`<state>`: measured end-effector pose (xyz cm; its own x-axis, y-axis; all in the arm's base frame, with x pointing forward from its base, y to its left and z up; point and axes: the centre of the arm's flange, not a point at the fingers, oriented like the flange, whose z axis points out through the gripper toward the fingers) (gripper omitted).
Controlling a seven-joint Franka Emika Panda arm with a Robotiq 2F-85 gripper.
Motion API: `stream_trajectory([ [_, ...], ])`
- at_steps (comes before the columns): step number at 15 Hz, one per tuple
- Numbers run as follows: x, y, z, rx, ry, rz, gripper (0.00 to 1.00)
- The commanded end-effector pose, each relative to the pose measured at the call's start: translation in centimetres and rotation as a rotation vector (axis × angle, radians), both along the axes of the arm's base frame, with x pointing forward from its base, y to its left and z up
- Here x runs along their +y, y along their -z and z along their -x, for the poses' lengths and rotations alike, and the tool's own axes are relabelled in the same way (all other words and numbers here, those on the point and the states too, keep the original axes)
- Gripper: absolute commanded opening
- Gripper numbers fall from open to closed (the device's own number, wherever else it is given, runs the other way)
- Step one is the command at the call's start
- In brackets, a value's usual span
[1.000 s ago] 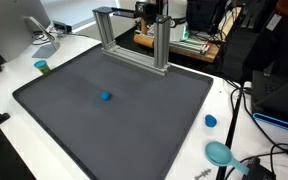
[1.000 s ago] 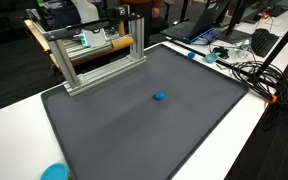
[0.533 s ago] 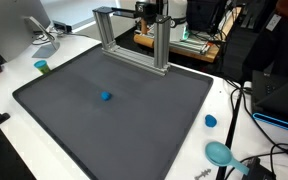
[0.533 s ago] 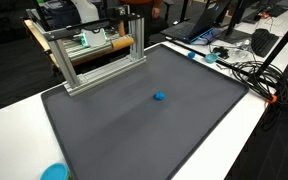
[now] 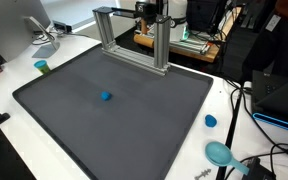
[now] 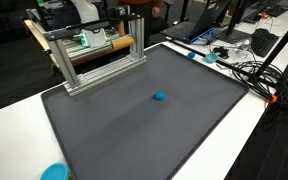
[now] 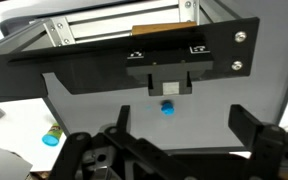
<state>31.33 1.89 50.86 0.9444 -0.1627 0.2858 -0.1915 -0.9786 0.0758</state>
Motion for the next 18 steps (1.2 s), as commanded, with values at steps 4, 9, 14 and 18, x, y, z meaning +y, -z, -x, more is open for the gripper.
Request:
stream_trajectory([
  [4,-0.9,1.7,-0.8,0.050,0.022,-0.002,1.00],
  [9,-0.8,2.1,-0.7,0.048,0.019,-0.001,1.00],
  [14,-1.0,1.8,-0.8,0.052,0.022,-0.023,1.00],
  [18,-1.0,2.7,-1.4,0.026,0.035,-0.041,1.00],
])
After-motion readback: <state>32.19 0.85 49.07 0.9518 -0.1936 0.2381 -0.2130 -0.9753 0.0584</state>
